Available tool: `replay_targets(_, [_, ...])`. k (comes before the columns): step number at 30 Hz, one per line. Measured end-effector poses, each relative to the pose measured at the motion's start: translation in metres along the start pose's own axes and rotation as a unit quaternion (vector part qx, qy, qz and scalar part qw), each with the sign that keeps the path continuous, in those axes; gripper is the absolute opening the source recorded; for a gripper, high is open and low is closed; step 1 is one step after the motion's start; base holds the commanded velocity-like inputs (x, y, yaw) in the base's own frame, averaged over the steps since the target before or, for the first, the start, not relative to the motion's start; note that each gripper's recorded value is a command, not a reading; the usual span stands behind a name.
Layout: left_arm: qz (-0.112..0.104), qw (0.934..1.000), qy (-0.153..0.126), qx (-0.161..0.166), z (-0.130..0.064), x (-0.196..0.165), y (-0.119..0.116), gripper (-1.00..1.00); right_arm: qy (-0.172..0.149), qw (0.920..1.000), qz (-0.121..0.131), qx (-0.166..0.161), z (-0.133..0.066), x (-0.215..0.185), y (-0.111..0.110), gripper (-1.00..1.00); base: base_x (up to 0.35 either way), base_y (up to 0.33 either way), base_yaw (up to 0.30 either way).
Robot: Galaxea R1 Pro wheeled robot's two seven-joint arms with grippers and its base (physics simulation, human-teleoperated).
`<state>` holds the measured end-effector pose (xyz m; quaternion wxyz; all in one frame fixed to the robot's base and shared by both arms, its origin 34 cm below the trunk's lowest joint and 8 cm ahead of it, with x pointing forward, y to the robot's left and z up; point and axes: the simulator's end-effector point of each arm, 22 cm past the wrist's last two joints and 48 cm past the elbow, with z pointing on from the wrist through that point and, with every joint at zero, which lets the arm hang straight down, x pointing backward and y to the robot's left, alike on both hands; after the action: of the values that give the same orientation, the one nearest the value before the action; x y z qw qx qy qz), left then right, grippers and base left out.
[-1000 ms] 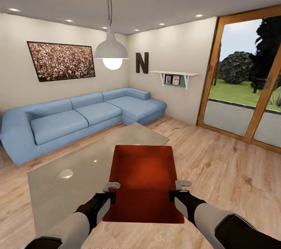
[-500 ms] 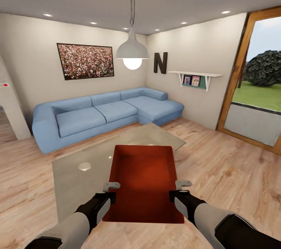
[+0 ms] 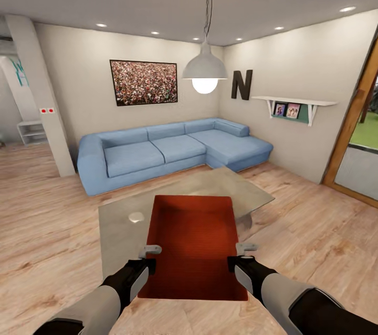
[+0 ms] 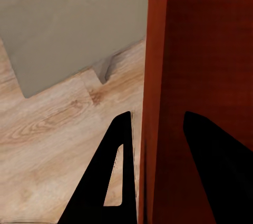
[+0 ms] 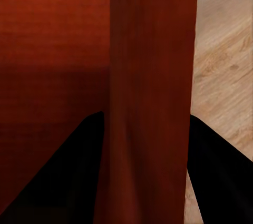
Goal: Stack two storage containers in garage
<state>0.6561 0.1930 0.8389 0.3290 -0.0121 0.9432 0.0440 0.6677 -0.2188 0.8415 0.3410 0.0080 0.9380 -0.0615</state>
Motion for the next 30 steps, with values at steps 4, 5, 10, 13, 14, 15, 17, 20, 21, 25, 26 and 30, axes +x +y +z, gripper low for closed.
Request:
replay_targets(4, [0.000,1.0000,0.000,0.000,0.0000,0.0000,0.0000,-1.00,0.000,1.0000,0.000,0.000,0.0000,0.0000,0.0000,-1.00,0.000,0.000,0.300])
replay_targets(5, [0.000,1.0000,0.000,0.000,0.0000,0.0000,0.0000,-1.00,0.000,1.0000,0.000,0.000,0.0000,0.0000,0.0000,-1.00,0.000,0.000,0.300])
replay_targets(10, [0.000,1.0000,0.000,0.000,0.0000,0.0000,0.0000,-1.00,0.000,1.0000,0.000,0.000,0.0000,0.0000,0.0000,-1.00,0.000,0.000,0.300])
replay_targets(13, [0.000,1.0000,0.000,0.000,0.0000,0.0000,0.0000,-1.00,0.000,1.0000,0.000,0.000,0.0000,0.0000,0.0000,-1.00,0.000,0.000,0.300])
replay_targets(14, [0.000,1.0000,0.000,0.000,0.0000,0.0000,0.0000,-1.00,0.000,1.0000,0.000,0.000,0.0000,0.0000,0.0000,-1.00,0.000,0.000,0.300])
replay_targets(15, [0.000,1.0000,0.000,0.000,0.0000,0.0000,0.0000,-1.00,0.000,1.0000,0.000,0.000,0.0000,0.0000,0.0000,-1.00,0.000,0.000,0.300])
replay_targets(17, [0.000,1.0000,0.000,0.000,0.0000,0.0000,0.0000,-1.00,0.000,1.0000,0.000,0.000,0.0000,0.0000,0.0000,-1.00,0.000,0.000,0.300])
replay_targets(20, [0.000,1.0000,0.000,0.000,0.0000,0.0000,0.0000,-1.00,0.000,1.0000,0.000,0.000,0.0000,0.0000,0.0000,-1.00,0.000,0.000,0.300])
replay_targets(21, [0.000,1.0000,0.000,0.000,0.0000,0.0000,0.0000,-1.00,0.000,1.0000,0.000,0.000,0.0000,0.0000,0.0000,-1.00,0.000,0.000,0.300])
replay_targets(25, [0.000,1.0000,0.000,0.000,0.0000,0.0000,0.0000,-1.00,0.000,1.0000,0.000,0.000,0.0000,0.0000,0.0000,-1.00,0.000,0.000,0.300])
replay_targets(26, [0.000,1.0000,0.000,0.000,0.0000,0.0000,0.0000,-1.00,0.000,1.0000,0.000,0.000,0.0000,0.0000,0.0000,-1.00,0.000,0.000,0.300])
replay_targets(30, [0.000,1.0000,0.000,0.000,0.0000,0.0000,0.0000,-1.00,0.000,1.0000,0.000,0.000,0.0000,0.0000,0.0000,-1.00,0.000,0.000,0.300])
